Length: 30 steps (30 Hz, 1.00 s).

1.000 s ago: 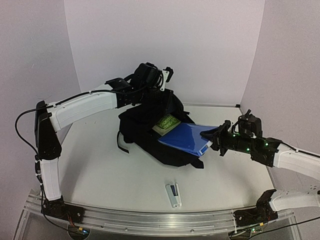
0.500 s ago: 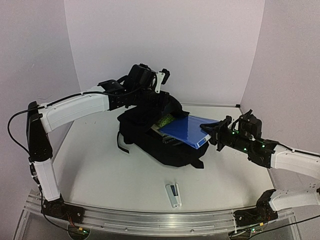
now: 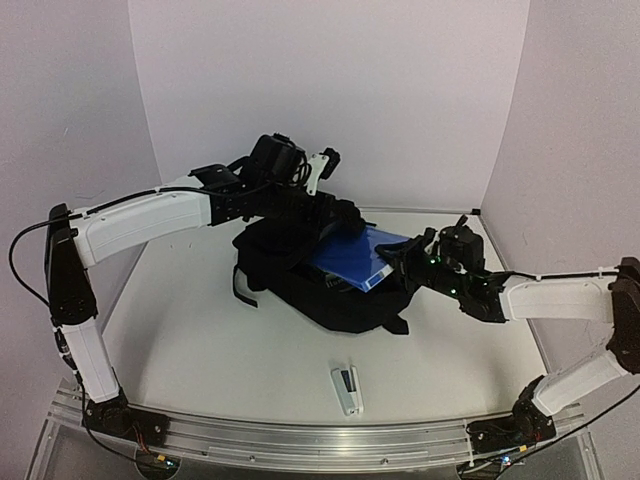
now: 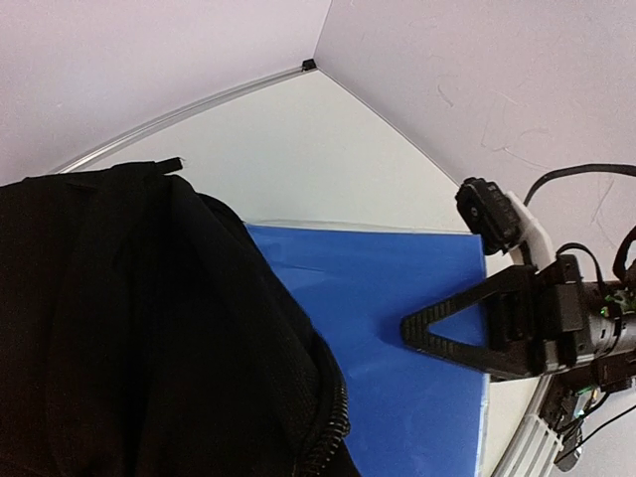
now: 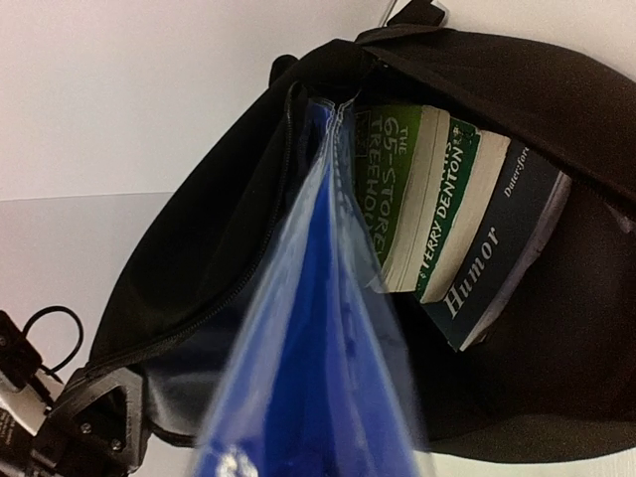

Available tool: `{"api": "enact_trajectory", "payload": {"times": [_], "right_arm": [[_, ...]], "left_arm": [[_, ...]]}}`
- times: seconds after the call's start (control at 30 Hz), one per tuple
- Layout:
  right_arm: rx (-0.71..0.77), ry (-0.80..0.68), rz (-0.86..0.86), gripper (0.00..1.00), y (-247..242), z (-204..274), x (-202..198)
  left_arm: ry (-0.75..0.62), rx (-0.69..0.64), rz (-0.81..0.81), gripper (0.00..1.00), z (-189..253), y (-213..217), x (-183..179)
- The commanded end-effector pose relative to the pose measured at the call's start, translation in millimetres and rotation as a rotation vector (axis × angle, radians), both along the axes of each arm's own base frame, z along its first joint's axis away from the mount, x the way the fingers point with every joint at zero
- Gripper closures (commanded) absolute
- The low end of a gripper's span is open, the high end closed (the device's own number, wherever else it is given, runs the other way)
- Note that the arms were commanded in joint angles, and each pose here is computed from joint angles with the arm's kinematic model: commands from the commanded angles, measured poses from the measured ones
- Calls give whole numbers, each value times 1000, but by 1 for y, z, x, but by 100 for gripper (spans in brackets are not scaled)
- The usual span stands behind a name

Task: Pack the student bag
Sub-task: Place the files in the student bag.

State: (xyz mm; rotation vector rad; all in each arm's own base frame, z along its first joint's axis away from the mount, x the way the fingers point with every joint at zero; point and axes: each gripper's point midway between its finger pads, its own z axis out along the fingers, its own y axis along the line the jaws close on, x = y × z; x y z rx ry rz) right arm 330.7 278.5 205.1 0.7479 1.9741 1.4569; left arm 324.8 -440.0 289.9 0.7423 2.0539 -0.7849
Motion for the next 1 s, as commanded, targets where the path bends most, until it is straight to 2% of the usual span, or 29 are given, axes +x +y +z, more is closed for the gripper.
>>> {"api": "enact_trajectory", "payload": {"times": [0.0, 0.17, 0.33, 0.43, 0.57, 0.67, 0.9, 0.97], "right_arm": [[10, -103, -22, 100, 23, 24, 26], [28, -80, 17, 100, 58, 7, 31], [-7, -76, -94, 100, 59, -19, 50], [-19, -107, -105, 100, 72, -22, 67], [-54, -144, -102, 95, 88, -28, 85], [-86, -178, -123, 83, 89, -26, 93], [-165, -182, -126, 36, 77, -24, 85], [-197, -159, -117, 30, 70, -31, 78]], "left_arm": [[-91, -180, -63, 100, 74, -1, -19], [-98, -179, -51, 100, 75, 2, -17], [-85, -185, -61, 100, 74, 5, -20], [-70, -189, -56, 100, 73, 8, -22], [-45, -186, -45, 100, 67, 10, -23], [-36, -183, -30, 100, 62, 12, -22], [-26, -182, 1, 100, 58, 20, -17], [-28, -184, 8, 100, 59, 23, -16]]}}
